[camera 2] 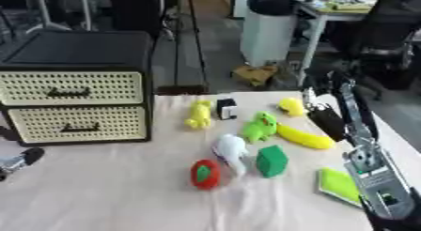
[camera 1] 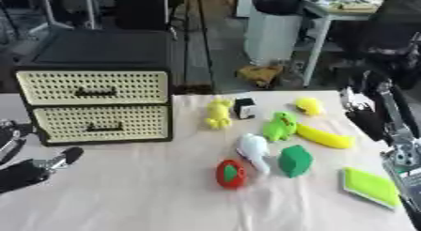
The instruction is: Pick up objects from table and place into drawer.
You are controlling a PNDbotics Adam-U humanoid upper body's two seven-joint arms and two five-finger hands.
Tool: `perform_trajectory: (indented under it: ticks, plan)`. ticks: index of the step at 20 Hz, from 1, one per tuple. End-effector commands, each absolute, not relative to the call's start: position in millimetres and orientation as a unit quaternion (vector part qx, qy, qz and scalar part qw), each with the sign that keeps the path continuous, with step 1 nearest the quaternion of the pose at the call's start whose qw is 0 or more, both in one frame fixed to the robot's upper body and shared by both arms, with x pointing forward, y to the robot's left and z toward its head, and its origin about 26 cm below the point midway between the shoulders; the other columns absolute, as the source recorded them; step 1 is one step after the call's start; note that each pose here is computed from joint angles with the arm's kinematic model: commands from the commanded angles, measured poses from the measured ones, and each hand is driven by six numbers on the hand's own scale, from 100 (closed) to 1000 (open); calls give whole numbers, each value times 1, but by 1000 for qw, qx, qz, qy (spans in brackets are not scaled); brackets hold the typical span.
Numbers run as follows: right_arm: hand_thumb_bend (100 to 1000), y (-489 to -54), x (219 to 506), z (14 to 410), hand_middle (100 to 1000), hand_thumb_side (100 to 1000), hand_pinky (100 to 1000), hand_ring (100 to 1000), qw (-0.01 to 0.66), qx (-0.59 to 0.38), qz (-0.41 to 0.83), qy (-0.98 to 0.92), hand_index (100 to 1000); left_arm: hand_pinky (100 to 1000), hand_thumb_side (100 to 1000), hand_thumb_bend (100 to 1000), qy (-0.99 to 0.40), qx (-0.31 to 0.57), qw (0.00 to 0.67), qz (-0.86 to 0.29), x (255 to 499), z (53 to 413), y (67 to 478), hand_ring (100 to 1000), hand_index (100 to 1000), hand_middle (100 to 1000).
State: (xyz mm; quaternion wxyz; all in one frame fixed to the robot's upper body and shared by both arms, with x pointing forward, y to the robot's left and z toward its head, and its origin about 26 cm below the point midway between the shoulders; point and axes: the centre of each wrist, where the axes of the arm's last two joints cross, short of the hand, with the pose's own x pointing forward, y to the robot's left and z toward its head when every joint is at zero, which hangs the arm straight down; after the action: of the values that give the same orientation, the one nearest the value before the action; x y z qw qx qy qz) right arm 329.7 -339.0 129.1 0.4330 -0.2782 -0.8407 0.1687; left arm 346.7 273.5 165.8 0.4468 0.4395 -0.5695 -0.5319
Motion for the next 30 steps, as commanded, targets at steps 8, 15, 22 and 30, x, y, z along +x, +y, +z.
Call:
perform_trajectory:
  ticks: [8,15,22,30]
  plan:
    - [100,-340,332,139,720,647,600,704,419,-279,171,-847,766,100,1000,667,-539,419,435,-587,389,160,250,100,788,100]
    - [100,-337,333,140,721,646,601,704,417,-271,172,-850,767,100,1000,657,-507,439,450,-590,424,148,241,100,806,100]
    - [100,-331,336,141,721,645,601,704,414,-261,176,-854,767,100,1000,656,-494,466,444,-585,445,139,234,100,817,100]
    - [100,-328,338,143,721,645,602,705,412,-253,178,-857,768,100,1000,653,-485,501,425,-577,454,139,227,100,818,100]
